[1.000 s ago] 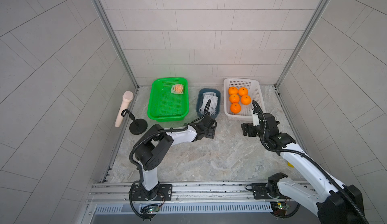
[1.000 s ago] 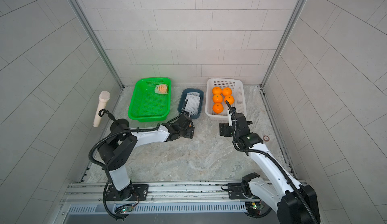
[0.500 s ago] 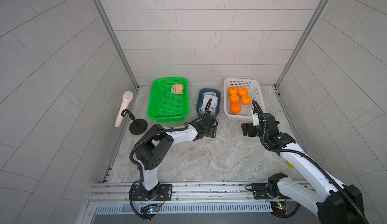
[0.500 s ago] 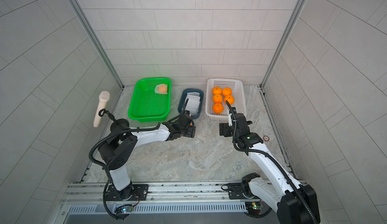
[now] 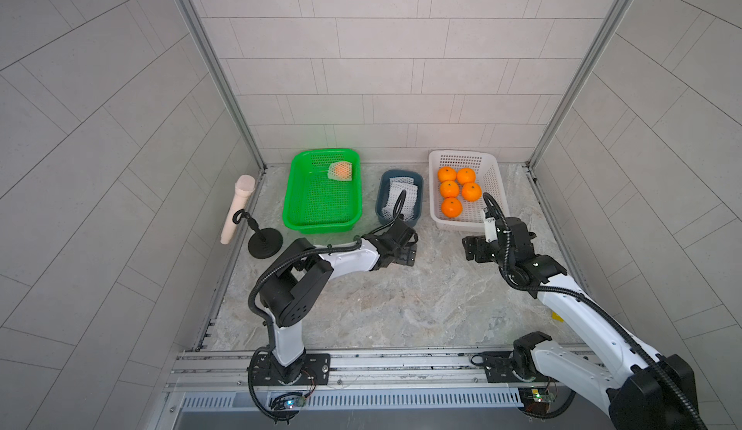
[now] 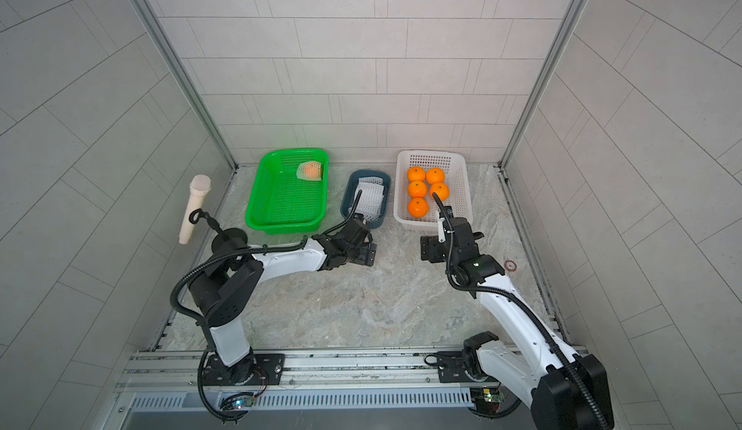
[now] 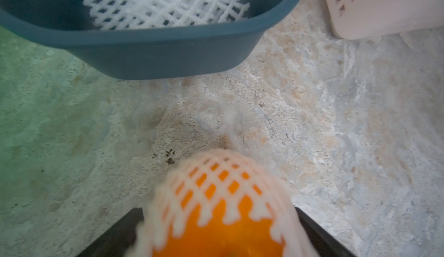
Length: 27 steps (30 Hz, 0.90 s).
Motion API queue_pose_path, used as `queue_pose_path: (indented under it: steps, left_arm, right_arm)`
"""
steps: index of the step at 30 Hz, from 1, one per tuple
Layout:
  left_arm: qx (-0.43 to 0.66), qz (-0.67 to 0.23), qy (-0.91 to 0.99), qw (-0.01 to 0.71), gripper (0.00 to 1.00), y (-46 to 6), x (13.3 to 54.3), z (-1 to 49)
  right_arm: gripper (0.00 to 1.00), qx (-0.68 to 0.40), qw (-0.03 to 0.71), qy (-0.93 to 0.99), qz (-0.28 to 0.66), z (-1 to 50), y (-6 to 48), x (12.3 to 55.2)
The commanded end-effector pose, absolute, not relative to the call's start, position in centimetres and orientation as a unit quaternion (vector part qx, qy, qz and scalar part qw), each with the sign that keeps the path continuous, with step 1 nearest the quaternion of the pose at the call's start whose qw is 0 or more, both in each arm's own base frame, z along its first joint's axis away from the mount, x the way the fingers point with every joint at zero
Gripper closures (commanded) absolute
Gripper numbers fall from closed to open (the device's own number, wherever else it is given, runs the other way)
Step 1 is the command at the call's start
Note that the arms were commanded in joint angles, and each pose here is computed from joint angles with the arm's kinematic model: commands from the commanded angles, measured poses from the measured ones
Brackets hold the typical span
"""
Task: Remove foam nets from oranges
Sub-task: Place the orange at the center of the board.
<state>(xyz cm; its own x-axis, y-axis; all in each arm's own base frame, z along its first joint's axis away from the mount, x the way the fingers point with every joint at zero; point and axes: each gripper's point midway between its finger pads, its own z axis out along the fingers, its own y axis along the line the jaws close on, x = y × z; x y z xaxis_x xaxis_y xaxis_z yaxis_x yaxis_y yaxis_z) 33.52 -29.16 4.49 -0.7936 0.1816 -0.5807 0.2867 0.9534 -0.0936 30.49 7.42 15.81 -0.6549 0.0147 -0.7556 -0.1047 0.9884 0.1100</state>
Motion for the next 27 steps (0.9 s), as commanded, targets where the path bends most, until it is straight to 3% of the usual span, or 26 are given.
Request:
queue_pose_path:
  steps: [1, 27]
  left_arm:
    - [0.121, -0.086, 0.937, 0.316, 0.01, -29.3, 34.0, 6.3]
    - [0.145, -0.074, 0.926, 0.342, 0.0, -28.8, 34.0, 11.2]
  right_arm:
    - [0.11, -0.02, 0.415, 0.907, 0.072, 15.8, 7.2, 30.4]
    - [0.1, -0.021, 0.415, 0.906, 0.075, 15.9, 7.3, 30.3]
